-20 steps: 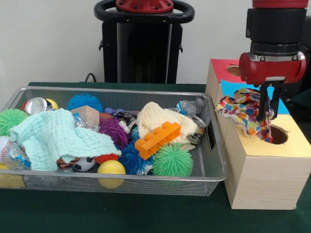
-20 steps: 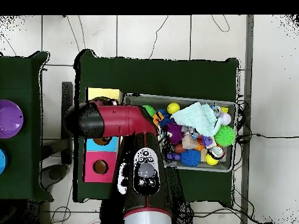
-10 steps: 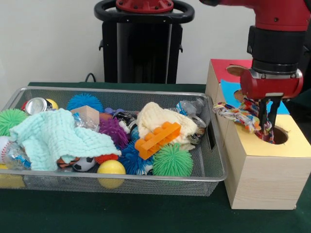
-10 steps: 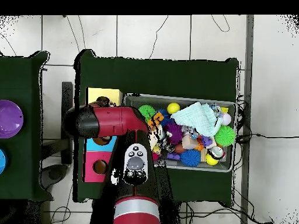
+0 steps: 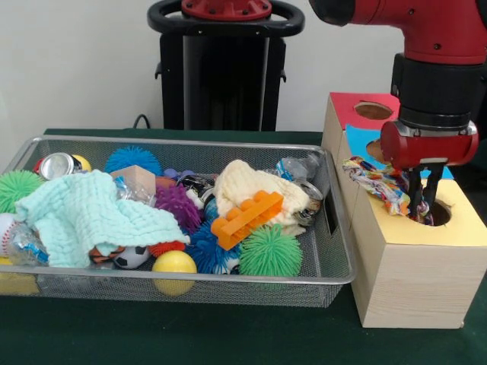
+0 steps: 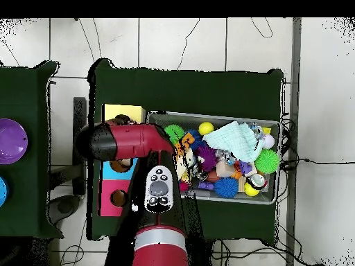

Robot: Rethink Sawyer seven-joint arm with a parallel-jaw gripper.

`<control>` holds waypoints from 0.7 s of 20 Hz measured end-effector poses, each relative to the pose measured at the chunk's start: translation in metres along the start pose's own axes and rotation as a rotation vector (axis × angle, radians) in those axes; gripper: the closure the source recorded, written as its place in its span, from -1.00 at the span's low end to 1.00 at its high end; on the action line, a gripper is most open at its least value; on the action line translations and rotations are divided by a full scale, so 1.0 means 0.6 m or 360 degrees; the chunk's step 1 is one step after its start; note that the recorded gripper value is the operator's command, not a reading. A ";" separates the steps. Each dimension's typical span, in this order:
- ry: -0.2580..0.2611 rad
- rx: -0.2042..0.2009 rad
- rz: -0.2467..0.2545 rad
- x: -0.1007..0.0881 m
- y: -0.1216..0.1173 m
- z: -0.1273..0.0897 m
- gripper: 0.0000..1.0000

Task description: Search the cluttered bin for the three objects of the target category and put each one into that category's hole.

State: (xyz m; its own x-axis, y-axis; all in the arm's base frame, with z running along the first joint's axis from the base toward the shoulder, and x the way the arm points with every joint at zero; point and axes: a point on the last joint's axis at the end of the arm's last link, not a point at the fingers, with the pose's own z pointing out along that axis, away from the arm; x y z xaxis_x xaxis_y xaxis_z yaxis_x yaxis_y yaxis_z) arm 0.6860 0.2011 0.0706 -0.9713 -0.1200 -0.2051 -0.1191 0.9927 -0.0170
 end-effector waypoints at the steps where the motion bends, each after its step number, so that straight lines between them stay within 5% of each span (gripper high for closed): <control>1: 0.0000 0.0000 0.0000 0.000 0.000 0.002 1.00; 8: -0.0009 0.0023 -0.0023 -0.009 0.006 0.023 1.00; 14: -0.0017 0.0092 -0.0059 -0.024 0.008 0.090 1.00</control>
State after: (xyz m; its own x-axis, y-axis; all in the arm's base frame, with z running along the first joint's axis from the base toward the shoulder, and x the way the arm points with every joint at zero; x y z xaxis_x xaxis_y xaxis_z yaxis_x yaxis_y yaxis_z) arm 0.7103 0.2078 0.0207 -0.9642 -0.1569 -0.2136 -0.1426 0.9865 -0.0811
